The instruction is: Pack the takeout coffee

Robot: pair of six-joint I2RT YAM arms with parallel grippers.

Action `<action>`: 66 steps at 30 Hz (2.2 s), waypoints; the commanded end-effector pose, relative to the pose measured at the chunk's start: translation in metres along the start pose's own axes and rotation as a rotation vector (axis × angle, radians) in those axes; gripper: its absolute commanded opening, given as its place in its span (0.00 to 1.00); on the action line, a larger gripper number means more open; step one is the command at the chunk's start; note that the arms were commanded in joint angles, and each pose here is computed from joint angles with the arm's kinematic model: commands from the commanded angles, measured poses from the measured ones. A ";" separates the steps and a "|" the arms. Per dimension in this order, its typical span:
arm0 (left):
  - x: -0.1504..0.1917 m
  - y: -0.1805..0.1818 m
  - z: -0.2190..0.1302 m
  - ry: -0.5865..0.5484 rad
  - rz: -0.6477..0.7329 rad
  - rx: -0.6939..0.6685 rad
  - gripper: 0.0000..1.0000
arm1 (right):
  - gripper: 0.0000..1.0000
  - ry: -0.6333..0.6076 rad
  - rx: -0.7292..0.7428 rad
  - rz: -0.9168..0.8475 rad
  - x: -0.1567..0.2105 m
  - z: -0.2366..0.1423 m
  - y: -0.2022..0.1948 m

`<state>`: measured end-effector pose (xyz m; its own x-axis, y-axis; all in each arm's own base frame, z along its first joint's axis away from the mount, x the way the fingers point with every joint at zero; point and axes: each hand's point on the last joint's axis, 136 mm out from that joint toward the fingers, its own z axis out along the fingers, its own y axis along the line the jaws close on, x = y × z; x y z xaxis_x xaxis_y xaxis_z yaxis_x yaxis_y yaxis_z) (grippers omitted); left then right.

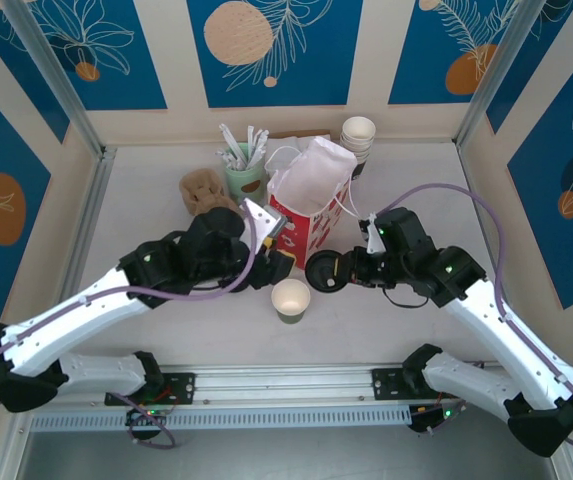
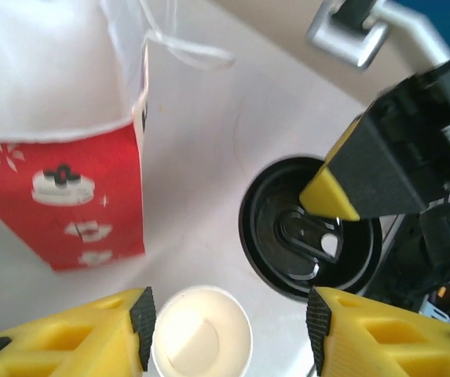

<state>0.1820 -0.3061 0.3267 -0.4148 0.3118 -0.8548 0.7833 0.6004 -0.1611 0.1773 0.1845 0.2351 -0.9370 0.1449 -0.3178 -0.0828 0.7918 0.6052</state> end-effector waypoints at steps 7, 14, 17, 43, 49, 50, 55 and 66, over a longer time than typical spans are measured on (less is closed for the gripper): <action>-0.009 -0.037 0.008 -0.214 0.544 0.107 0.51 | 0.00 0.244 -0.076 0.155 0.041 -0.021 0.010; 0.018 -0.071 0.011 -0.313 0.812 0.294 0.48 | 0.00 0.304 -0.010 0.224 0.050 -0.020 -0.009; 0.034 -0.076 0.016 -0.289 0.869 0.330 0.51 | 0.00 0.300 -0.014 0.224 0.049 -0.020 -0.009; 0.048 -0.070 0.060 -0.217 1.011 0.108 0.32 | 0.00 0.345 -0.098 0.294 0.055 -0.008 -0.006; 0.048 -0.072 0.065 -0.208 1.032 0.092 0.31 | 0.00 0.352 -0.107 0.302 0.057 -0.007 -0.006; 0.047 -0.070 0.067 -0.202 1.029 0.075 0.31 | 0.00 0.345 -0.115 0.301 0.056 -0.008 -0.005; 0.046 -0.072 0.070 -0.210 1.019 0.071 0.26 | 0.06 0.331 -0.125 0.295 0.054 -0.011 -0.003; 0.038 -0.069 0.073 -0.159 0.918 0.061 0.14 | 0.49 0.273 -0.177 0.261 0.044 -0.022 0.006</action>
<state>0.1360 -0.3844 0.2495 0.4899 0.5548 -0.6724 0.7934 0.0359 0.6076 0.1392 0.1709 0.2182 -0.9743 0.2184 0.0549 0.1952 0.6978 0.6891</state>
